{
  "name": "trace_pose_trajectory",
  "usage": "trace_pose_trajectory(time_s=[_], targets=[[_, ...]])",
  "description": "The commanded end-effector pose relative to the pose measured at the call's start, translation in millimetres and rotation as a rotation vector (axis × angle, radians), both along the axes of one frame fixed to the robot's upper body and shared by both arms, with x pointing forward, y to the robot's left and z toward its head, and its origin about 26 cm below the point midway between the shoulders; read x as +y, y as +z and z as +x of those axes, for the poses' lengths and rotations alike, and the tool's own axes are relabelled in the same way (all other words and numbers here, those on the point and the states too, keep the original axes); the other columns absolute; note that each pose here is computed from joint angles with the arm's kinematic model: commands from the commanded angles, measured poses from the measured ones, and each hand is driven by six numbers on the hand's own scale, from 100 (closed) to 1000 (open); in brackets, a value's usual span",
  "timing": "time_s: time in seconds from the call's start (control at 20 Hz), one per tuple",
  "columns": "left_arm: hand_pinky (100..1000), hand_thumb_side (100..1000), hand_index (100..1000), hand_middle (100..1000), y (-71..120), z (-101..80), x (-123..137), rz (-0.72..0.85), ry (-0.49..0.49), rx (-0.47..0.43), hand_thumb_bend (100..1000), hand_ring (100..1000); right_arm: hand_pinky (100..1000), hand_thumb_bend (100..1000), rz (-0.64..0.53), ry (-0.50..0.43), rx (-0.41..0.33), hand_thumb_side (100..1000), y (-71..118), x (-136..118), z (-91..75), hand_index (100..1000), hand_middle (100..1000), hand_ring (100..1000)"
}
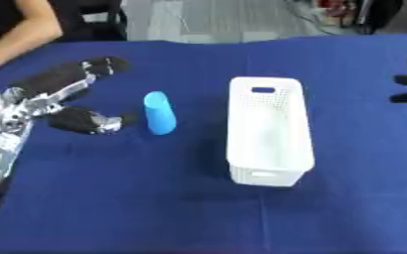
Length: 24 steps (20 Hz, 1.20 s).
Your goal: Pick up objects on the table and place them in the box.
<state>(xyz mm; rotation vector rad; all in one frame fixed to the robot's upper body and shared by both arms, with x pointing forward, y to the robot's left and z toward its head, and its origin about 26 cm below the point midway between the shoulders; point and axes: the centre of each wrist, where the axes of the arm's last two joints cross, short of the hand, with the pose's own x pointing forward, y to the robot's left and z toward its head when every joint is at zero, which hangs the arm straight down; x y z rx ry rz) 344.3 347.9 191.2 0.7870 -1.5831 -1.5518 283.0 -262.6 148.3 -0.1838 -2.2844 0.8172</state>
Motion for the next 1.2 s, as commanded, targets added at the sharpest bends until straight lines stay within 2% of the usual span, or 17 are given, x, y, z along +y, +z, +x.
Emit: trace_pose_trajectory(time_s=[0.05, 0.4, 0.65, 1.2], targets=[[867, 768, 994, 946, 17.0, 6.4, 5.4, 0.052, -0.013, -0.005, 830, 915, 723, 572, -0.018, 0.006, -0.012, 1000, 4.1, -1.5, -1.0, 1000, 919, 850], [864, 786, 993, 942, 27.4, 25.0, -4.4, 0.065, -0.056, -0.01, 844, 912, 723, 572, -0.019, 0.009, -0.009, 1000, 3.4, -1.3, -1.1, 1000, 919, 850], [866, 797, 992, 944, 26.4, 41.2, -16.0, 0.076, -0.095, 0.025, 848, 913, 723, 574, -0.02, 0.012, -0.006, 1000, 2.7, -0.9, -1.1, 1000, 919, 850], [868, 825, 987, 940, -8.0, 83.8, -35.7, 0.114, -0.128, 0.18, 865, 910, 722, 575, -0.02, 0.023, -0.003, 1000, 1.8, 1.2, -0.9, 1000, 920, 850]])
